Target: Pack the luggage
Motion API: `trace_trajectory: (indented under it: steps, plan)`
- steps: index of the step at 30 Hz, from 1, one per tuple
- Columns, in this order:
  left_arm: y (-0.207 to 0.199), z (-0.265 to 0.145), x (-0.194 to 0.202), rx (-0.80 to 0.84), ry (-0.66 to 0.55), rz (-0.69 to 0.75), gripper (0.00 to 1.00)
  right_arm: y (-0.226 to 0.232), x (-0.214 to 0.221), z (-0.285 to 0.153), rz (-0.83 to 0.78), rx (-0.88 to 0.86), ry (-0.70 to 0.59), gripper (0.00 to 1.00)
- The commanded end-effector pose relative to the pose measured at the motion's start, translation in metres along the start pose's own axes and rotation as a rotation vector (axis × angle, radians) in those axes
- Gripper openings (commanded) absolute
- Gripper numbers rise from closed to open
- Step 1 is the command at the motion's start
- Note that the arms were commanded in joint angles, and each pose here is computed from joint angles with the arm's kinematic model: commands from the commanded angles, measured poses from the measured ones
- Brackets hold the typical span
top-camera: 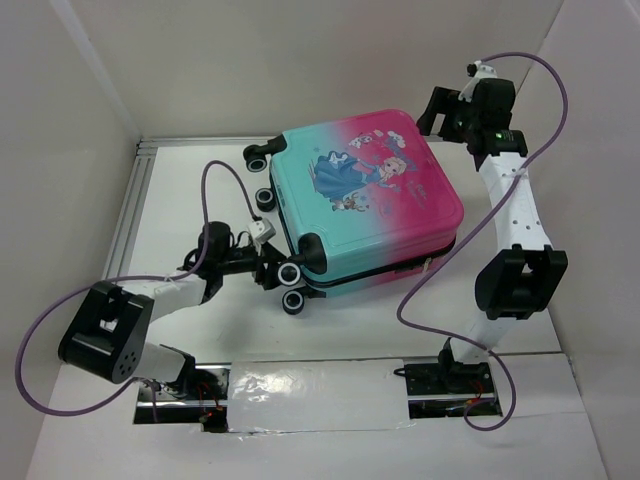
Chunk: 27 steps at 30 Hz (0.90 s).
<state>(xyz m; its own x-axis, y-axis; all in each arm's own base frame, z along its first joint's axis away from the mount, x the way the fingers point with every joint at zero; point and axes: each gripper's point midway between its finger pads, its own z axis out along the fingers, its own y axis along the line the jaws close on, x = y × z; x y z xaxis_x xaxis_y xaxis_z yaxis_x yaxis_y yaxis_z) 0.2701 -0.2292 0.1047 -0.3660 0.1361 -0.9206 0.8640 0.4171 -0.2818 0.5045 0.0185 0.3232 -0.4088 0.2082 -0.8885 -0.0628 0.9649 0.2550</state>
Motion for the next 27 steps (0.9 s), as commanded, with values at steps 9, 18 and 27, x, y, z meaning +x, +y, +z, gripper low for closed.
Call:
trace_trajectory:
  steps: [9, 18, 27]
  plan:
    - [0.004, 0.018, -0.028, 0.060, -0.066, 0.108, 0.63, 0.020, -0.013, -0.023, -0.076, -0.047, -0.022, 0.99]
    - [0.005, 0.028, -0.029, 0.045, -0.078, 0.114, 0.31, 0.065, -0.003, -0.049, -0.158, -0.201, 0.012, 0.99]
    - [0.013, 0.027, -0.017, -0.025, -0.096, 0.029, 0.00, 0.133, 0.022, -0.116, -0.329, -0.434, -0.011, 0.99]
